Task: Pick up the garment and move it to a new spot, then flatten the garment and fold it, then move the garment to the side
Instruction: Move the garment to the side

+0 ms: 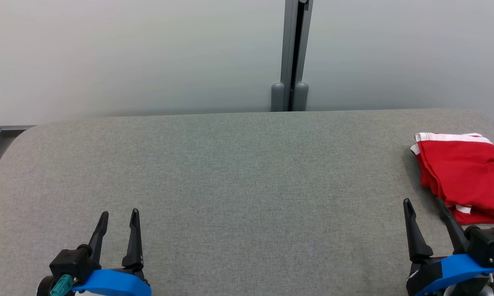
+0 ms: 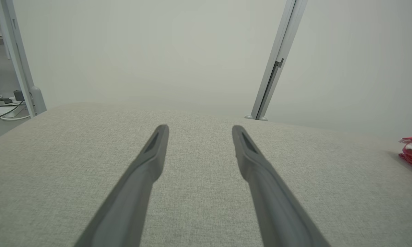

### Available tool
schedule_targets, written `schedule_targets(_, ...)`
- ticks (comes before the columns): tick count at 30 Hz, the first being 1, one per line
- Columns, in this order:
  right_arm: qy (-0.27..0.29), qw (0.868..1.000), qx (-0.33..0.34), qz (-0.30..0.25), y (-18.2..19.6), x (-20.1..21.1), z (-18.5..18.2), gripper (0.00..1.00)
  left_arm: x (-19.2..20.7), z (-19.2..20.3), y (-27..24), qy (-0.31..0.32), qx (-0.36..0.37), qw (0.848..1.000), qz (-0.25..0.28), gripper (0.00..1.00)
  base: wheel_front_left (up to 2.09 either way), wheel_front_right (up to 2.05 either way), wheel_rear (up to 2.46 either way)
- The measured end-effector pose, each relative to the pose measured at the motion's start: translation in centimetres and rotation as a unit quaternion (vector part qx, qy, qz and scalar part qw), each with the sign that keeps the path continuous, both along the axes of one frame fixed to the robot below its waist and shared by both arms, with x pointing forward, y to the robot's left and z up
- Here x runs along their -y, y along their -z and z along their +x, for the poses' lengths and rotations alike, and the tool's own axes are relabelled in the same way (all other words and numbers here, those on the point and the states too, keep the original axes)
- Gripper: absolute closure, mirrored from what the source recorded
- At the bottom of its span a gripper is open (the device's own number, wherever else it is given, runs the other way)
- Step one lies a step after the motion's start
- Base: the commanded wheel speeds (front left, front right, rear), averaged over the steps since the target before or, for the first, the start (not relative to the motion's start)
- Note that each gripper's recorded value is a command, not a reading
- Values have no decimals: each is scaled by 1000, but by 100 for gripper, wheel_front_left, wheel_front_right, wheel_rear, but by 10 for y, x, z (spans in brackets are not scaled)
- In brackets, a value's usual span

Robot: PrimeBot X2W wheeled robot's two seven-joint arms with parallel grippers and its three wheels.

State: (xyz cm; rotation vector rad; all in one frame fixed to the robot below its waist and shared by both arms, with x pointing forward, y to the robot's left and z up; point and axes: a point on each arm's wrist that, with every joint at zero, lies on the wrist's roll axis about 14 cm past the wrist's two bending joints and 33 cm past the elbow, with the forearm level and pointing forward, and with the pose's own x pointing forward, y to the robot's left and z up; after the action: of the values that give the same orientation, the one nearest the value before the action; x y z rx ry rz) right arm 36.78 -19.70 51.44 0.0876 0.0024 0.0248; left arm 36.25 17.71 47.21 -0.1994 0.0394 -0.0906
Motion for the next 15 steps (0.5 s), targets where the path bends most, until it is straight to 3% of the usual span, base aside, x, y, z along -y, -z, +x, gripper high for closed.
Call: schedule_targets(15, 0, 1000, -17, 7, 12, -2, -2, 0, -1, 2, 4, 0, -7, 1000, -1, 0, 0, 0, 0)
